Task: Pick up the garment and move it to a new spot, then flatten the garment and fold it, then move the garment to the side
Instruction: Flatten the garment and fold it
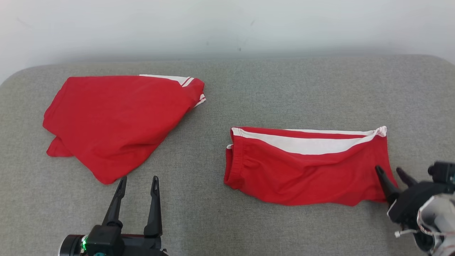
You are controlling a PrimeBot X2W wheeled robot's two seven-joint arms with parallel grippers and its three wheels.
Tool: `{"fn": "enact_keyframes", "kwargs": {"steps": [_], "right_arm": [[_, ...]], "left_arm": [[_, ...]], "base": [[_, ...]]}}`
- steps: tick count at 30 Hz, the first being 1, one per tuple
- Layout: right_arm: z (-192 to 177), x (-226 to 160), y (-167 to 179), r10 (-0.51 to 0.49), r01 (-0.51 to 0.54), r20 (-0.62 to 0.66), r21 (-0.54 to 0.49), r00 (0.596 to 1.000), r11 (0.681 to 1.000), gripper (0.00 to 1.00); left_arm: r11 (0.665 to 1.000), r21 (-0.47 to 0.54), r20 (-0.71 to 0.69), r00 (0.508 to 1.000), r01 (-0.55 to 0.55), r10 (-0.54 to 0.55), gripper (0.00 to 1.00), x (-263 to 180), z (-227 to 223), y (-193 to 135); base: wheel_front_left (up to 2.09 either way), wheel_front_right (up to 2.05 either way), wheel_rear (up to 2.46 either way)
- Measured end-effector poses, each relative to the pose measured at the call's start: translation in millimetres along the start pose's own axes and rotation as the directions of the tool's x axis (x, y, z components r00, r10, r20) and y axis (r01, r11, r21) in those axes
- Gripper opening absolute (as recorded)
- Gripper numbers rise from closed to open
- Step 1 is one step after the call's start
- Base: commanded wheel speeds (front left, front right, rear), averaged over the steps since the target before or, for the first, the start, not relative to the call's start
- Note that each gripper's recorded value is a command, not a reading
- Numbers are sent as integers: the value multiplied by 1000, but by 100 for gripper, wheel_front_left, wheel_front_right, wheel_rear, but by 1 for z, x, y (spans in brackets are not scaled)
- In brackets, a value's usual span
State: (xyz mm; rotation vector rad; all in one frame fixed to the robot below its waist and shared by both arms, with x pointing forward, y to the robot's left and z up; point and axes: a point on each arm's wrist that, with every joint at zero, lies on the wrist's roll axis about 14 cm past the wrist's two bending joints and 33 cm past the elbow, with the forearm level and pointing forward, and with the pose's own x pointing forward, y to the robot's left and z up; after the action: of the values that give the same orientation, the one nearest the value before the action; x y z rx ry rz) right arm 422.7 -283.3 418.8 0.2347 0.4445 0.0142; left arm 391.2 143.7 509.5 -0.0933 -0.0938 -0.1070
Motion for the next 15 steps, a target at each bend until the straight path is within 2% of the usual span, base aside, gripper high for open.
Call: {"fn": "enact_keyframes", "kwargs": {"steps": [6, 10, 14, 15], "right_arm": [[14, 14, -6, -31, 29, -21, -73, 999, 997, 100], [2, 21, -13, -67, 58, -95, -89, 993, 994, 100], [-5, 27, -4, -54, 42, -128, -88, 990, 995, 100], [-9, 28, -2, -49, 37, -146, -87, 988, 996, 77]], "left_arm": [[1000, 6, -5, 1000, 3, -3, 100, 0, -2, 0], [1000, 11, 1, 1000, -12, 12, 100, 1, 0, 5], [1000, 13, -1, 1000, -27, 27, 100, 0, 0, 9], [999, 13, -2, 1000, -30, 30, 100, 0, 0, 10]], "base": [[0, 0, 0], [0, 0, 0], [0, 0, 0], [0, 0, 0]]}}
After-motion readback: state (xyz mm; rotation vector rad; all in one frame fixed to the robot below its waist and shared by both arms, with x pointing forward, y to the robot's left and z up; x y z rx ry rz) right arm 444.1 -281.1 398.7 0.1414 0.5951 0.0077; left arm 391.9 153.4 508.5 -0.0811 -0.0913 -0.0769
